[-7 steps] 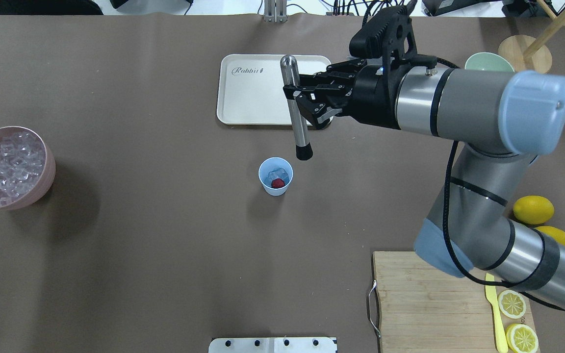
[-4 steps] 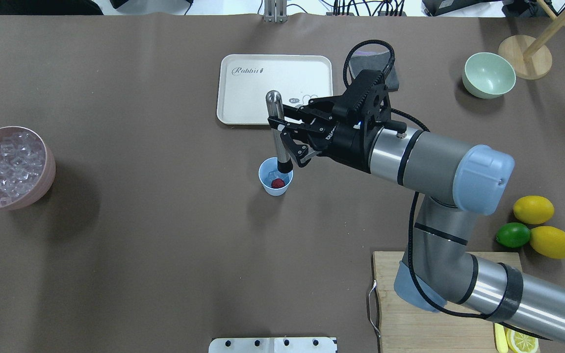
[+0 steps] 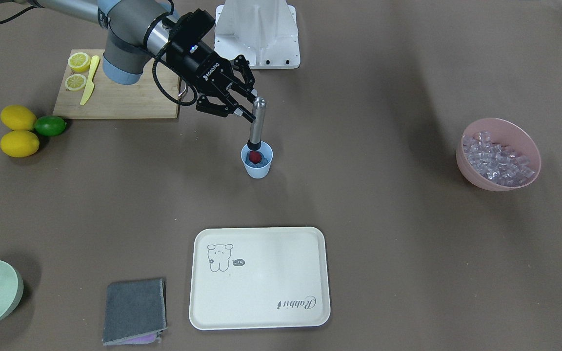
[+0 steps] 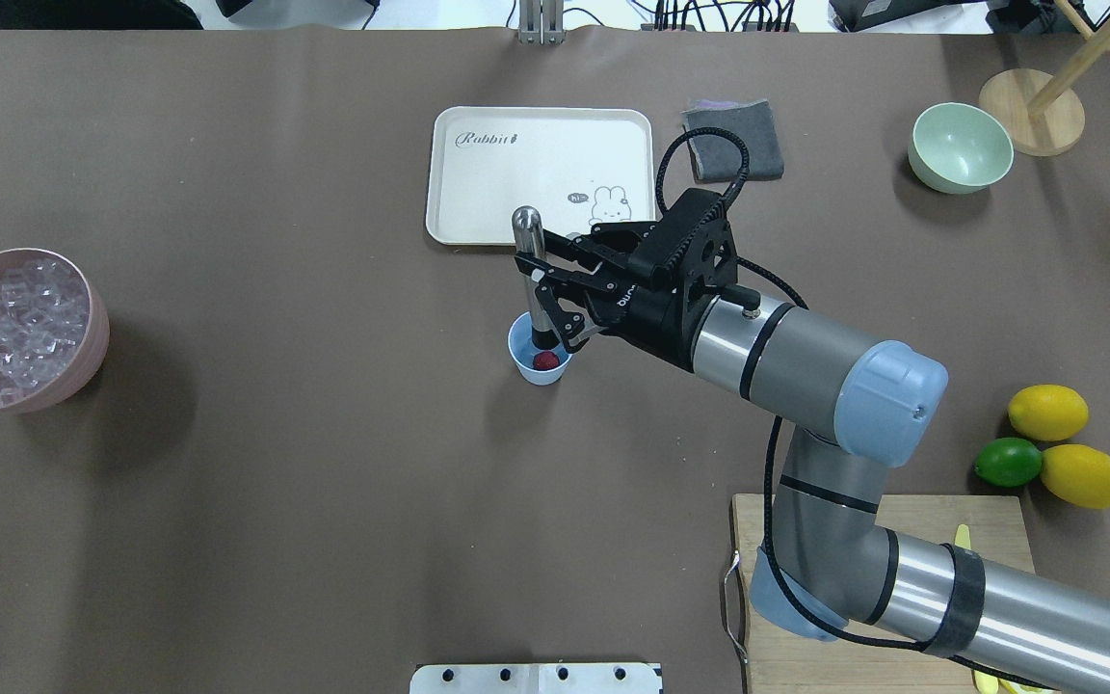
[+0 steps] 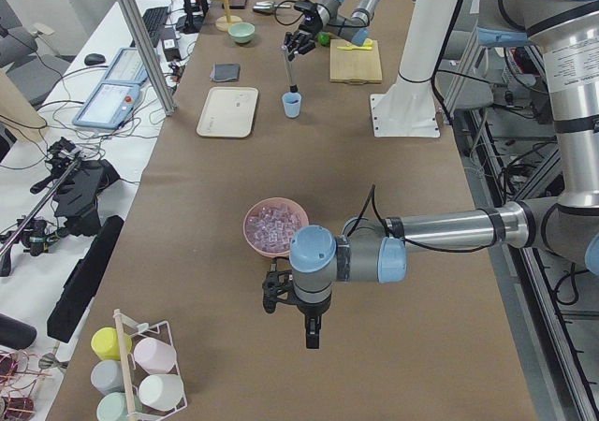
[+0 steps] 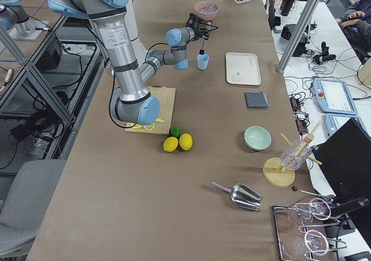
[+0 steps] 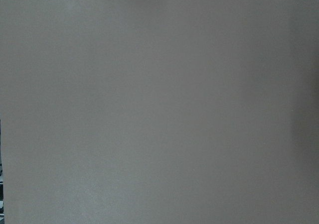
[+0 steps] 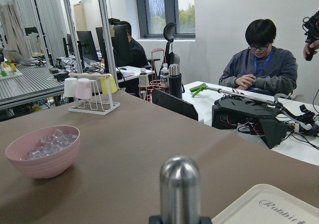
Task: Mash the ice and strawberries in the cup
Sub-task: 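Push the muddler down into the cup repeatedly with the right gripper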
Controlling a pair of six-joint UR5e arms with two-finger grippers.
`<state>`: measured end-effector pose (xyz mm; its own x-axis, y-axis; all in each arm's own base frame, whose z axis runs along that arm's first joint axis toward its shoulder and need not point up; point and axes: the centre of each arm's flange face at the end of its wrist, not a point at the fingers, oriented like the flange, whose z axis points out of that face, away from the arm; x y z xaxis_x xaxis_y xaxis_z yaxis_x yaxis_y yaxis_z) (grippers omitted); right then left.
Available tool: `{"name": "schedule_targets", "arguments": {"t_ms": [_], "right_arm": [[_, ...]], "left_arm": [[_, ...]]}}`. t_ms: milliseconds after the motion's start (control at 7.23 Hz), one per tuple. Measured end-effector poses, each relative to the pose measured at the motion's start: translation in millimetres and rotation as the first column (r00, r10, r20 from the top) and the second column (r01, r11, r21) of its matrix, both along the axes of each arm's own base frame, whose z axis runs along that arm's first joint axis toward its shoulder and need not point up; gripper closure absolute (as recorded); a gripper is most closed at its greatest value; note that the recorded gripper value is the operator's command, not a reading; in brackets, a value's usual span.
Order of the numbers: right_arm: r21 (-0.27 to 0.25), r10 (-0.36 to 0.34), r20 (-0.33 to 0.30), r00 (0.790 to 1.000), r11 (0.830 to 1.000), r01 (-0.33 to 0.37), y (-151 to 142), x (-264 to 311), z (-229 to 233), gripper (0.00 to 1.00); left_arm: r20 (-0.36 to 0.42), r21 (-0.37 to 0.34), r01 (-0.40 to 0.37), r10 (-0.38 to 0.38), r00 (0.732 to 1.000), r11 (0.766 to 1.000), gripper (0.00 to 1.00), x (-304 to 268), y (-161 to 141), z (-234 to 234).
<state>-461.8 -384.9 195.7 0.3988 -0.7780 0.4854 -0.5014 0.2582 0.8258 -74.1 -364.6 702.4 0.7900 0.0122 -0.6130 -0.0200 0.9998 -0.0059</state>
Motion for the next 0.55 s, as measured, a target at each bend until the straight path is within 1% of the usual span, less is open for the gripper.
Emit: {"name": "schedule_targets", "arguments": {"t_ms": [277,553], "right_arm": [[-0.001,0.016,0.017,1.0,1.0,-0.016,-6.1,-21.3,12.4,1.0],[-0.005,0.007,0.009,1.0,1.0,-0.007,-0.6,-33.3,21.0,1.0]], "left_arm": [[0.0,0.0,0.0,0.0,1.0,1.0,0.01,0.1,3.5,1.1],[0.0,0.0,0.0,0.0,1.0,1.0,0.01,0.1,5.5,1.7]]}}
